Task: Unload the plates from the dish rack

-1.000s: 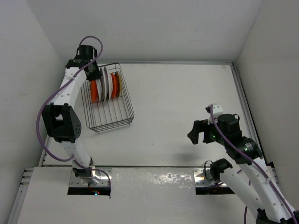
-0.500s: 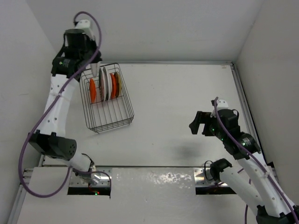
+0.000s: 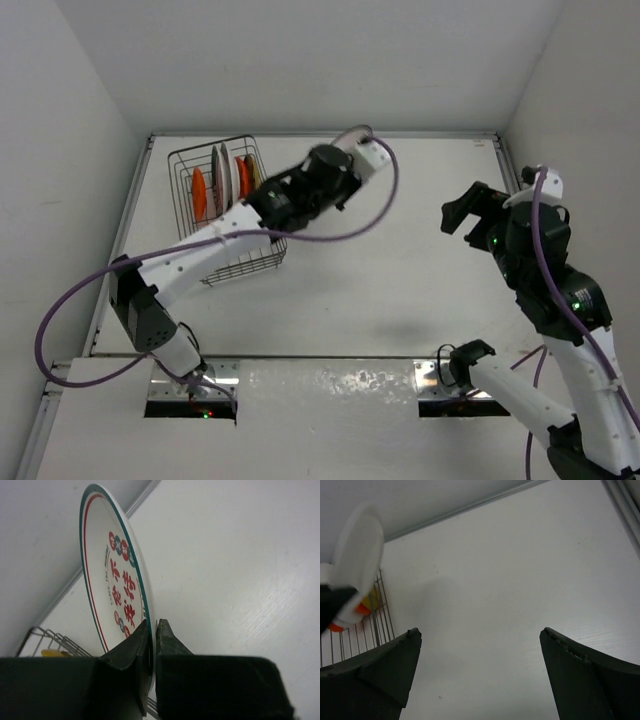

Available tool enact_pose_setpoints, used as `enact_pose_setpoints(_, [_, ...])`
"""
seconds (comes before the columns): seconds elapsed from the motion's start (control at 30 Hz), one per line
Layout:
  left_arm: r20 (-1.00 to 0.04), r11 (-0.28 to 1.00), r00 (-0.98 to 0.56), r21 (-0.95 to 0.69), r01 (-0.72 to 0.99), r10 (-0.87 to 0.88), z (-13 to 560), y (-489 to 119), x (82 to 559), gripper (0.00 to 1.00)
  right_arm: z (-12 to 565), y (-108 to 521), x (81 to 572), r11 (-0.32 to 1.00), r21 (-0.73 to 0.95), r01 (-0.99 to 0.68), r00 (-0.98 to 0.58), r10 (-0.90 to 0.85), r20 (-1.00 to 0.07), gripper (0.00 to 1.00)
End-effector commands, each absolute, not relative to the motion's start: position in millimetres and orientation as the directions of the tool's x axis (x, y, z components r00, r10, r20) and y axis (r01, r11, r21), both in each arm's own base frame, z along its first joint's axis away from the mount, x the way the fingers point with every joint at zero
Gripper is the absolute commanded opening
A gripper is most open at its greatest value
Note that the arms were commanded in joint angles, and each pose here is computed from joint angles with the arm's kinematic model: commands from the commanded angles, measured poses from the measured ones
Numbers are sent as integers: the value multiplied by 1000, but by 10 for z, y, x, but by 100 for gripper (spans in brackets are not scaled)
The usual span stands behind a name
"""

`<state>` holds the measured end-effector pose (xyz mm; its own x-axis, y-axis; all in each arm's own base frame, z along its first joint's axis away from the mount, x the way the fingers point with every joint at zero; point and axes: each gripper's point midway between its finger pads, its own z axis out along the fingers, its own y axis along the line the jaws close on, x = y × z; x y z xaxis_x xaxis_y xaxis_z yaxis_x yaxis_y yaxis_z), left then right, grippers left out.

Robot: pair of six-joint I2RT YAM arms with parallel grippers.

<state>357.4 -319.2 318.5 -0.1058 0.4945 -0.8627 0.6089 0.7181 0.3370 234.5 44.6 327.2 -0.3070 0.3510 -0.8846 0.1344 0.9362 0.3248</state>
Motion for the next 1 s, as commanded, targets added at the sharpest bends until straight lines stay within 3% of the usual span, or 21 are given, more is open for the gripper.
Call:
enact_pose_setpoints(0.0, [-828, 705, 137, 540, 460, 544, 3594, -3260, 3473, 0, 3565, 377, 2512, 923, 326, 203, -264, 372, -890, 99])
enact_pose_setpoints(0.07, [-806, 689, 178, 578, 438, 564, 3474, -3356, 3395, 0, 3769, 418, 2568, 922, 340, 185, -249, 379, -891, 99])
enact_pose_setpoints(0.23, [-728, 634, 305, 685, 358, 614, 3372, -3563, 2993, 0, 3531, 583, 2962, 899, 417, 138, -409, 435, -802, 99])
enact_pose_setpoints(0.4, [-711, 589, 366, 703, 399, 600, 3260, -3764, 2688, 0, 2911, 1087, 3223, 849, 528, -19, -646, 393, -654, 93])
enact_pose_setpoints(0.6, [-723, 535, 393, 687, 492, 568, 3181, -4013, 2531, 0, 2531, 1409, 3266, 783, 609, -124, -753, 325, -572, 84])
enact_pose_setpoints(0.63, [-725, 537, 394, 685, 492, 564, 3195, -4027, 2528, 0, 2491, 1413, 3265, 784, 607, -127, -759, 317, -569, 74])
enact_pose_setpoints(0.7, [-725, 535, 389, 685, 495, 568, 3165, -4052, 2537, 0, 2409, 1421, 3273, 783, 609, -125, -765, 315, -562, 63])
enact_pose_setpoints(0.73, [-725, 536, 388, 685, 494, 569, 3165, -4054, 2539, 0, 2379, 1420, 3280, 782, 611, -123, -766, 317, -560, 42])
enact_pose_setpoints(0.83, [-720, 537, 377, 690, 486, 583, 3119, -4064, 2565, 0, 2229, 1398, 3313, 775, 626, -82, -772, 348, -532, 0])
enact_pose_setpoints(0.9, [-726, 572, 341, 684, 454, 597, 3096, -4015, 2625, 25, 2179, 1315, 3433, 777, 628, -47, -745, 392, -540, 0])
enact_pose_setpoints(0.97, [-739, 614, 284, 668, 419, 611, 3059, -3928, 2679, 71, 2018, 1108, 3535, 759, 648, 67, -712, 491, -502, 0])
